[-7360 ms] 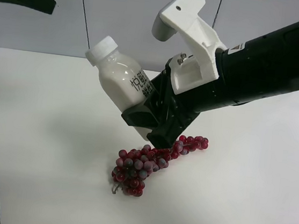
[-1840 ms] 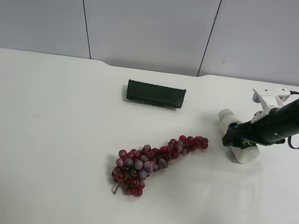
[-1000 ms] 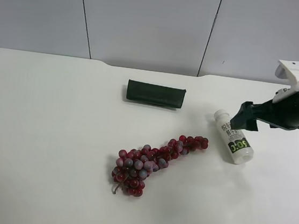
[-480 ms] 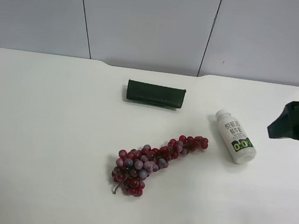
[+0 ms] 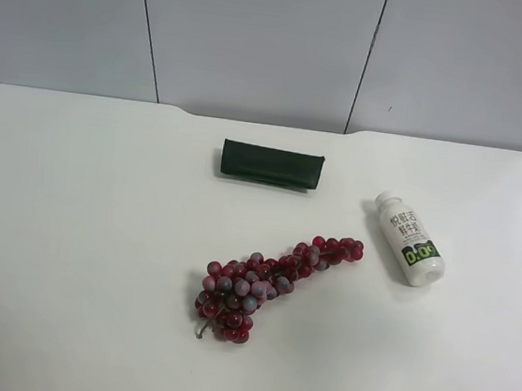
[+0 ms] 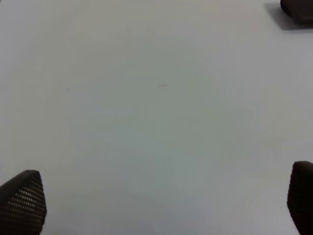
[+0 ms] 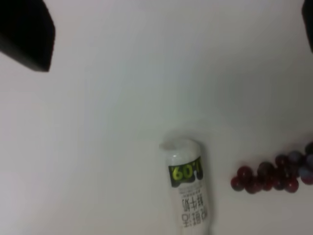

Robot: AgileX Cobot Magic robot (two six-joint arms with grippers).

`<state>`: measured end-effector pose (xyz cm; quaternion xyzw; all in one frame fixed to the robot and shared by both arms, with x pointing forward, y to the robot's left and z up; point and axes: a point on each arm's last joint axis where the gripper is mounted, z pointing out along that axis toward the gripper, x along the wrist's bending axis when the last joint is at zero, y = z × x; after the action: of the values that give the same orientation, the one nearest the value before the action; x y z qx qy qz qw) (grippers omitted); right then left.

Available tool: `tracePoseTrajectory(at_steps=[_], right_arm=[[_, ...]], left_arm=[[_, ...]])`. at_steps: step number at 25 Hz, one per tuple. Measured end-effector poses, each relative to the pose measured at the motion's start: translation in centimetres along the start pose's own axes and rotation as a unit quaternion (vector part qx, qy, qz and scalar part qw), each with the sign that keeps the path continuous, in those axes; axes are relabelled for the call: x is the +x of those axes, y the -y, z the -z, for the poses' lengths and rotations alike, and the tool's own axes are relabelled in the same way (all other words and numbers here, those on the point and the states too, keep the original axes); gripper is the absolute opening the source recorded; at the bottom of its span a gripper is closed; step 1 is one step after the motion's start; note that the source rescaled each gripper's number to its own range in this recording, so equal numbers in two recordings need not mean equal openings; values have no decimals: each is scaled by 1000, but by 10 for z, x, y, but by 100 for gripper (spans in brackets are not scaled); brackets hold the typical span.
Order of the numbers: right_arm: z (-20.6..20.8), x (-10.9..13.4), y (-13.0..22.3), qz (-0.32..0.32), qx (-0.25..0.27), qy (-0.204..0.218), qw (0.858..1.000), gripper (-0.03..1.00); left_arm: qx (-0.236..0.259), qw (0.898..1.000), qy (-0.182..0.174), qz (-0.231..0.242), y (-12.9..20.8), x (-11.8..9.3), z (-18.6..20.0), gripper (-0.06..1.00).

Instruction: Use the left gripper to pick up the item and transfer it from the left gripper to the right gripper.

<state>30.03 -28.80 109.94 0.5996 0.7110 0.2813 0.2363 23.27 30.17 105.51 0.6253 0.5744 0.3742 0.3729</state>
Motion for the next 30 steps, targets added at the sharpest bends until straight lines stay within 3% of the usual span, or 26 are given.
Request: tracePoseTrajectory(at_steps=[5, 11, 20, 30], right_arm=[[24, 5, 22, 2, -65, 9, 998, 100], [11, 7, 56, -2, -79, 12, 997, 100], [16, 10, 81, 4, -162, 21, 986, 100], [12, 10, 82, -4, -169, 22, 985, 100]], left_arm=[[0, 1000, 0, 0, 0, 0, 0, 100], [0, 1000, 0, 0, 0, 0, 0, 100], [0, 1000, 0, 0, 0, 0, 0, 100], [0, 1000, 0, 0, 0, 0, 0, 100]])
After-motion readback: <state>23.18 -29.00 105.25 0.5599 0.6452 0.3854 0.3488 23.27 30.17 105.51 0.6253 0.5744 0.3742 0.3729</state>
